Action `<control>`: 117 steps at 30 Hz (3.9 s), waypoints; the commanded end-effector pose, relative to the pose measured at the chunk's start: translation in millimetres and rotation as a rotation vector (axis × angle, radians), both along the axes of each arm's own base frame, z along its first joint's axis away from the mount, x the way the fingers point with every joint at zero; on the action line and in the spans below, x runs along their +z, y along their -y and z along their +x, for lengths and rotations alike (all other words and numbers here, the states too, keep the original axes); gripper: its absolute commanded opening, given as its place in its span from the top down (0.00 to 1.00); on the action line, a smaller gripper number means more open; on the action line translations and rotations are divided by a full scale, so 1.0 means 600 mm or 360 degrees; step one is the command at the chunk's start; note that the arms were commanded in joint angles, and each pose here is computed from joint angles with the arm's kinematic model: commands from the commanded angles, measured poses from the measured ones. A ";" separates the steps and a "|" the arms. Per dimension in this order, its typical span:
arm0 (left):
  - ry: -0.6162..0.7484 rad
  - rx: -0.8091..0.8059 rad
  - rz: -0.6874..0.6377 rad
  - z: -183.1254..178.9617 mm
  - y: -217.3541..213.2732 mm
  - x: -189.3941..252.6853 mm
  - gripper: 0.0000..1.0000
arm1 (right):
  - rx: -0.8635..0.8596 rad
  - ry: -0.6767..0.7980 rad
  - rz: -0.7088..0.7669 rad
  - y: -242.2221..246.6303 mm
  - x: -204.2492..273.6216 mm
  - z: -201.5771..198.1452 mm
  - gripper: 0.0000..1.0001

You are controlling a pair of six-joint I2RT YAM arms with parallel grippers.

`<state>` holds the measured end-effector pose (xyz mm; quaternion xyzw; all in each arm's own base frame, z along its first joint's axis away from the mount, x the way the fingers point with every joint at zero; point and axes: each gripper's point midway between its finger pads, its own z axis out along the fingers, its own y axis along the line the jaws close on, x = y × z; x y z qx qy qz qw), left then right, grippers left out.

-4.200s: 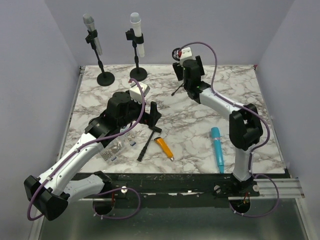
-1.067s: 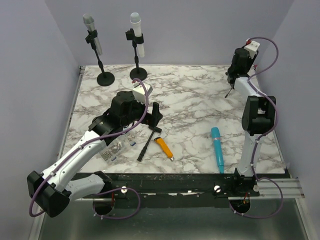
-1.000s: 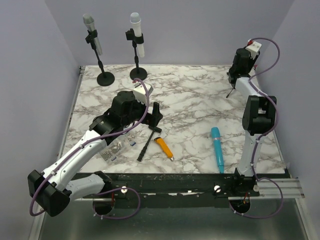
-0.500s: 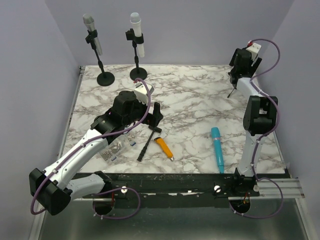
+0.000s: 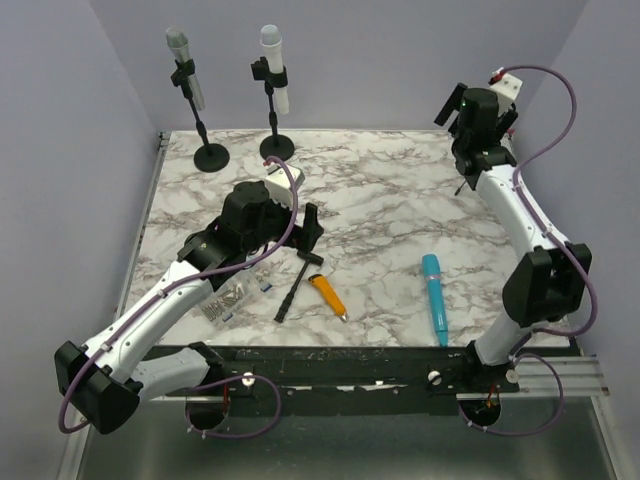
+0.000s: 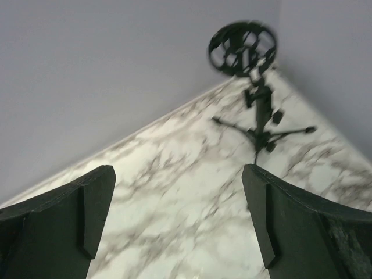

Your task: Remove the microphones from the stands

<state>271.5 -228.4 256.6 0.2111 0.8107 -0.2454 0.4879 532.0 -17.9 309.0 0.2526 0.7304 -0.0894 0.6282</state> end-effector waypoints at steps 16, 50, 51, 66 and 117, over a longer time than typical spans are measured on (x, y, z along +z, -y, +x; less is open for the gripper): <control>-0.0058 0.0522 -0.0275 0.079 -0.088 -0.005 0.02 | 0.1297 -0.0789 0.0508 -0.432 -0.266 -0.347 0.00; 0.0903 0.0646 -0.0515 0.589 -0.170 0.276 0.02 | 0.1587 -0.0509 0.0287 -0.401 -0.193 -0.402 0.00; 0.0922 0.0654 -0.0529 0.598 -0.168 0.280 0.01 | 0.1558 -0.0512 0.0267 -0.397 -0.195 -0.397 0.00; 0.1158 0.0755 -0.0646 0.686 -0.128 0.262 0.08 | 0.1395 -0.0580 0.0134 -0.372 -0.229 -0.369 0.00; 0.0147 0.0514 -0.0575 0.214 0.206 0.170 1.00 | 0.1397 -0.0419 0.0257 -0.343 -0.165 -0.421 0.00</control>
